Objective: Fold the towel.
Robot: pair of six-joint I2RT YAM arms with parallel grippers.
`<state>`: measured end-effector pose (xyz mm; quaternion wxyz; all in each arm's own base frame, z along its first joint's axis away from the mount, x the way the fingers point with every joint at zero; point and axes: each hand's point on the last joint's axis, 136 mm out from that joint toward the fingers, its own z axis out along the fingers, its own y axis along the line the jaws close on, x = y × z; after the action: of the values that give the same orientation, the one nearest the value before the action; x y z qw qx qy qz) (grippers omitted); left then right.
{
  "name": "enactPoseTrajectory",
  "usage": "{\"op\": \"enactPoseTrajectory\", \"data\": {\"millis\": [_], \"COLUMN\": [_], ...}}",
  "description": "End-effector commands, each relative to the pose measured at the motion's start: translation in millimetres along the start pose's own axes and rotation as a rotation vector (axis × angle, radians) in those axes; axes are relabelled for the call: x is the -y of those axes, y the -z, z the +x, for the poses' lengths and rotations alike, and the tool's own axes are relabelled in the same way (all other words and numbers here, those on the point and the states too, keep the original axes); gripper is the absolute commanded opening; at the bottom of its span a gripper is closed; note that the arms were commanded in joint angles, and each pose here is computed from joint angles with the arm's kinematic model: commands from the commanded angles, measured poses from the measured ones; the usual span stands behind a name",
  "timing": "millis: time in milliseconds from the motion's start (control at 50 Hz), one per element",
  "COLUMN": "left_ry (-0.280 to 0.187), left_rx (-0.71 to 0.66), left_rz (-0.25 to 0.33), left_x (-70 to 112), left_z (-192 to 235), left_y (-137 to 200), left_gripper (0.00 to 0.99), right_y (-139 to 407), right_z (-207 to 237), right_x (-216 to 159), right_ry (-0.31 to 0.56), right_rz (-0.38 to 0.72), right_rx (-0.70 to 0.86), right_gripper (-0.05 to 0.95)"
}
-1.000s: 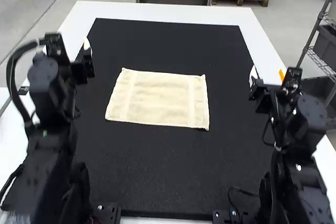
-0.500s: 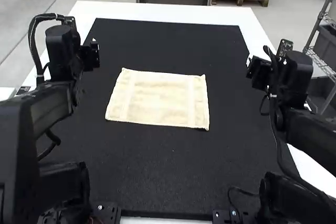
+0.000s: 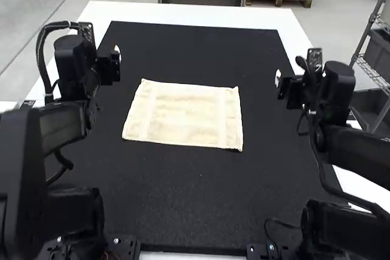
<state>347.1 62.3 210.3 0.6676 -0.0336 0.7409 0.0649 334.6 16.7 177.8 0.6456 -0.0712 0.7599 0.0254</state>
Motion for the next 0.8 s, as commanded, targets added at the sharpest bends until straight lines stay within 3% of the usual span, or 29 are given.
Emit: {"op": "enactPoseTrajectory", "data": {"millis": [0, 60, 140, 240, 320, 400, 500, 620, 780], "left_ry": [-0.041, -0.038, -0.046, -0.061, -0.080, -0.154, -0.175, -0.175, -0.164], "left_rx": [-0.047, -0.072, -0.105, -0.138, -0.144, -0.159, -0.176, -0.128, -0.144], "left_rz": [0.087, 0.089, 0.088, 0.095, 0.098, 0.106, 0.111, 0.108, 0.156], "left_x": [16.9, 17.2, 16.1, 17.9, 18.6, 19.2, 19.7, 19.9, 27.4], "left_z": [17, 26, 38, 52, 58, 66, 75, 68, 70], "left_y": [-6, -9, -13, -18, -23, -25, -26, -29, -39], "left_gripper": [0.954, 0.956, 0.956, 0.956, 0.954, 0.954, 0.954, 0.934, 0.952], "right_y": [2, 2, 4, 7, 10, 15, 17, 12, 8], "right_z": [2, 0, 6, 11, 11, 0, -6, -12, -19], "right_x": [-22, -28, -33, -39, -30, -22, -18, -34, -37], "right_ry": [0.087, 0.111, 0.233, 0.308, 0.322, 0.310, 0.307, 0.324, 0.296], "right_rz": [-0.100, -0.113, -0.121, -0.131, -0.071, -0.009, 0.017, -0.082, -0.109], "right_rx": [0.029, 0.051, 0.058, 0.079, 0.097, 0.160, 0.176, 0.162, 0.156], "right_gripper": [0.89, 0.89, 0.89, 0.89, 0.89, 0.91, 0.90, 0.89, 0.89]}}
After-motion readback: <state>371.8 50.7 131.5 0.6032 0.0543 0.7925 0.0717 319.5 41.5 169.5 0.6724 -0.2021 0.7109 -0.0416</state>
